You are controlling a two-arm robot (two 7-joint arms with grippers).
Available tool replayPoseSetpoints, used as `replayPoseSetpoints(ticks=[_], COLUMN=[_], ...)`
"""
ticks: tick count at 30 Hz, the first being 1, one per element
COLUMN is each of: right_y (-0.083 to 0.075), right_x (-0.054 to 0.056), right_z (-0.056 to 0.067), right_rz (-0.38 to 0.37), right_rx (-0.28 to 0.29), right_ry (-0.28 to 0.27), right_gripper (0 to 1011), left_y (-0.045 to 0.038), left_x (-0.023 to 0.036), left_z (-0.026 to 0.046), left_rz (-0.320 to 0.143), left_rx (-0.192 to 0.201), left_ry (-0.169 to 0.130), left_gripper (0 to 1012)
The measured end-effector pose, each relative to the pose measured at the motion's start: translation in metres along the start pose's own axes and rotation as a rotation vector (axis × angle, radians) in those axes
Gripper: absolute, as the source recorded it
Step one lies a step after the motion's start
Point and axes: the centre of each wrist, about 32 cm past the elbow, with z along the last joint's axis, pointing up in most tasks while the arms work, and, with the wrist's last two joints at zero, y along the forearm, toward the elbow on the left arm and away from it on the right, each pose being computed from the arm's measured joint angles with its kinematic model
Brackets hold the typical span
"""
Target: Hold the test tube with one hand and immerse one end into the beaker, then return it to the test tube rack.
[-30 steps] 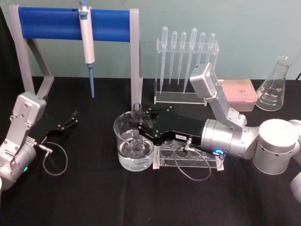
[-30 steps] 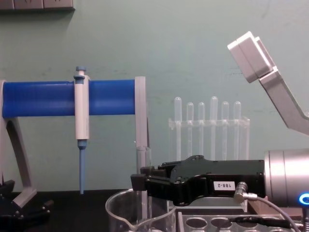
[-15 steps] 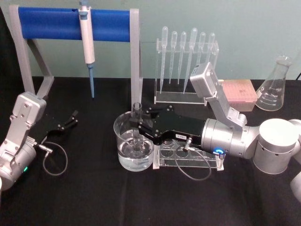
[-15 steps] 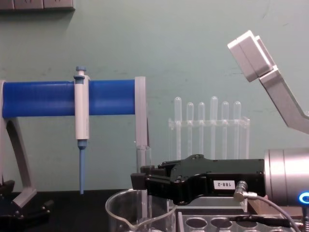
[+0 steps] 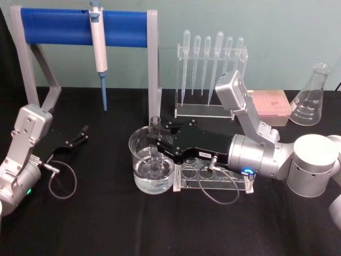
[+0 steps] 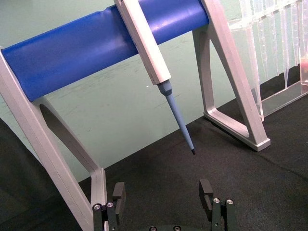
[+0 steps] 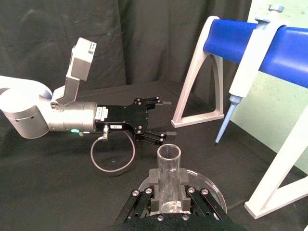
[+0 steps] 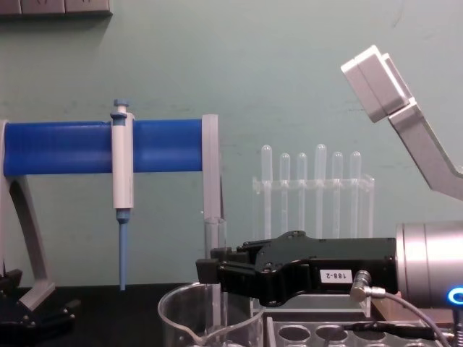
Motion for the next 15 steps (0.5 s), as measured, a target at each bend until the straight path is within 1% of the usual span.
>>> replayPoseSetpoints(ticks=[15], right_y=[0.0000], right_x=[0.0000], right_z=[0.0000], right_rz=[0.000], right_rx=[0.000], right_ry=[0.000], right_gripper=[241], left_y=[0.0000], left_x=[0.0000], left_z=[0.0000], left_rz=[0.000], left_rx=[0.000], left_ry=[0.000], left_gripper=[1000])
